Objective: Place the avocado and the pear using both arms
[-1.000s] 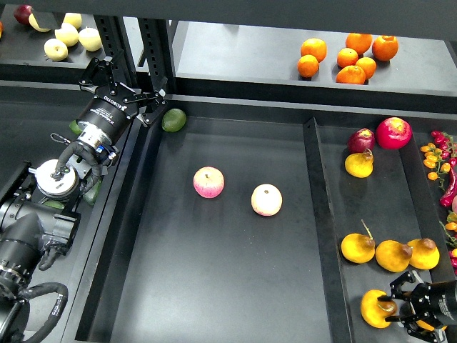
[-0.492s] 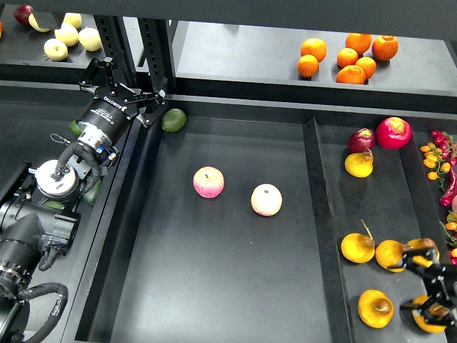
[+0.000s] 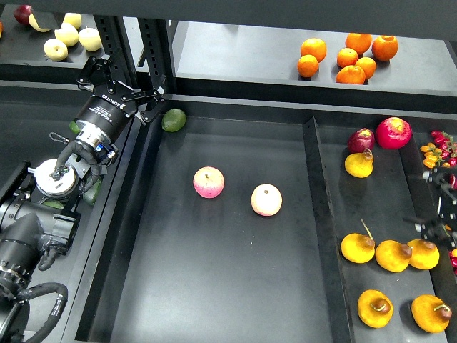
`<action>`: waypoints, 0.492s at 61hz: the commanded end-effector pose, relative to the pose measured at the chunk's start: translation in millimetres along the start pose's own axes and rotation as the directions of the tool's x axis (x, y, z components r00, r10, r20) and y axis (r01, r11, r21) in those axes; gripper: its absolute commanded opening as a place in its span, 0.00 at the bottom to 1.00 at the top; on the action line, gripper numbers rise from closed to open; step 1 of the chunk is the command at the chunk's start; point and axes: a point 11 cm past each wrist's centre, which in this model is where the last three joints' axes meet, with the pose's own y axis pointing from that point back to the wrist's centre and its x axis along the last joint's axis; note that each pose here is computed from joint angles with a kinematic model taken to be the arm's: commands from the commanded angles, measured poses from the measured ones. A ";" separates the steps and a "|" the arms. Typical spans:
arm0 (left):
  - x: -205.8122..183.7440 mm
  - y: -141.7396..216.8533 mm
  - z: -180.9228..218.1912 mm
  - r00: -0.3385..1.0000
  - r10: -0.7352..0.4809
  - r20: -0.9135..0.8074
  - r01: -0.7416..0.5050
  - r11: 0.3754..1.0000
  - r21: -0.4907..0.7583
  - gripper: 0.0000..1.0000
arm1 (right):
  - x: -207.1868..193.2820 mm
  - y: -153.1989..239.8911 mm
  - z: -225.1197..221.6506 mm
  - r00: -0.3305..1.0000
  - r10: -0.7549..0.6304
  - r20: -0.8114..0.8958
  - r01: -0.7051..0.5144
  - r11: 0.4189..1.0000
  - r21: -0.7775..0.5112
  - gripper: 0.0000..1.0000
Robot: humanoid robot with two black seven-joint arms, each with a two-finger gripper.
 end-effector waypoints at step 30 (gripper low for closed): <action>-0.7 8.2 -2.9 1.000 -0.012 0.000 0.012 1.000 -0.004 1.00 | -133.3 -112.6 -42.7 0.872 -0.465 0.150 0.353 0.811 0.466 0.89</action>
